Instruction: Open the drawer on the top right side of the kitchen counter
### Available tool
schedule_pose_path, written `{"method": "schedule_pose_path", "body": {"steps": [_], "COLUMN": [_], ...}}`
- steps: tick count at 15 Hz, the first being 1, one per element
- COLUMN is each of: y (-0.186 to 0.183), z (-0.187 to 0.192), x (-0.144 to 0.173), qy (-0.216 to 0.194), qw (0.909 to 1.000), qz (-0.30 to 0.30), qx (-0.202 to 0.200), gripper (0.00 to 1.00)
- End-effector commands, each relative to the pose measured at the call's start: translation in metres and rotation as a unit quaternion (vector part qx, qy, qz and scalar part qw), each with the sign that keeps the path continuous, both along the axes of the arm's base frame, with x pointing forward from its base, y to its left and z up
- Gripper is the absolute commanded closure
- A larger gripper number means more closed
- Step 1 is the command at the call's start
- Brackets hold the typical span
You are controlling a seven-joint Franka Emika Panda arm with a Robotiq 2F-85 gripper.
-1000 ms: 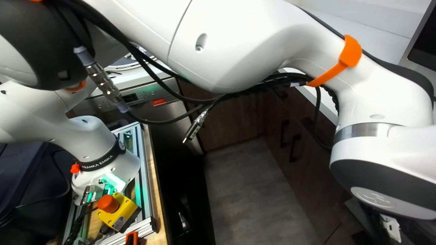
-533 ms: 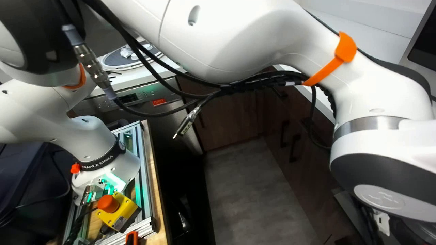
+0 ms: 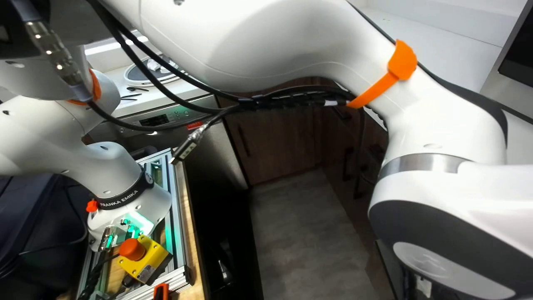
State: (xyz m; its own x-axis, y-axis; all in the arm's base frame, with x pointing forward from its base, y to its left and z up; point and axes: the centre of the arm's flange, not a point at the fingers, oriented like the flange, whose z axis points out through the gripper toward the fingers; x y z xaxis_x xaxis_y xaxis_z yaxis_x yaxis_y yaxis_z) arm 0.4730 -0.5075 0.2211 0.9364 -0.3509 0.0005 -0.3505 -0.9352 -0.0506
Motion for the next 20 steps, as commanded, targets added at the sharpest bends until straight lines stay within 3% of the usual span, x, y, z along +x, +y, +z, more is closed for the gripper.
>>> {"method": "schedule_pose_path", "body": {"steps": [1,8,11,12,14,17,20], "y": [0.021,0.031,0.036,0.04,0.052,0.093,0.156], "z": [0.008,0.022,0.026,0.029,0.035,0.052,0.078], "x": [-0.044,-0.071,-0.051,-0.038,-0.004,0.046,0.081], "qy": [0.035,0.064,0.039,0.025,-0.009,-0.056,-0.073], "qw": [0.9986,0.9957,0.9954,0.9946,0.9935,0.9877,0.9811], "qz": [-0.033,-0.066,-0.087,-0.099,-0.108,-0.127,-0.156], "qx": [0.022,0.011,-0.006,-0.018,-0.036,-0.073,-0.088], "gripper": [1.0,1.0,1.0,0.74,0.68,0.44,0.22]}}
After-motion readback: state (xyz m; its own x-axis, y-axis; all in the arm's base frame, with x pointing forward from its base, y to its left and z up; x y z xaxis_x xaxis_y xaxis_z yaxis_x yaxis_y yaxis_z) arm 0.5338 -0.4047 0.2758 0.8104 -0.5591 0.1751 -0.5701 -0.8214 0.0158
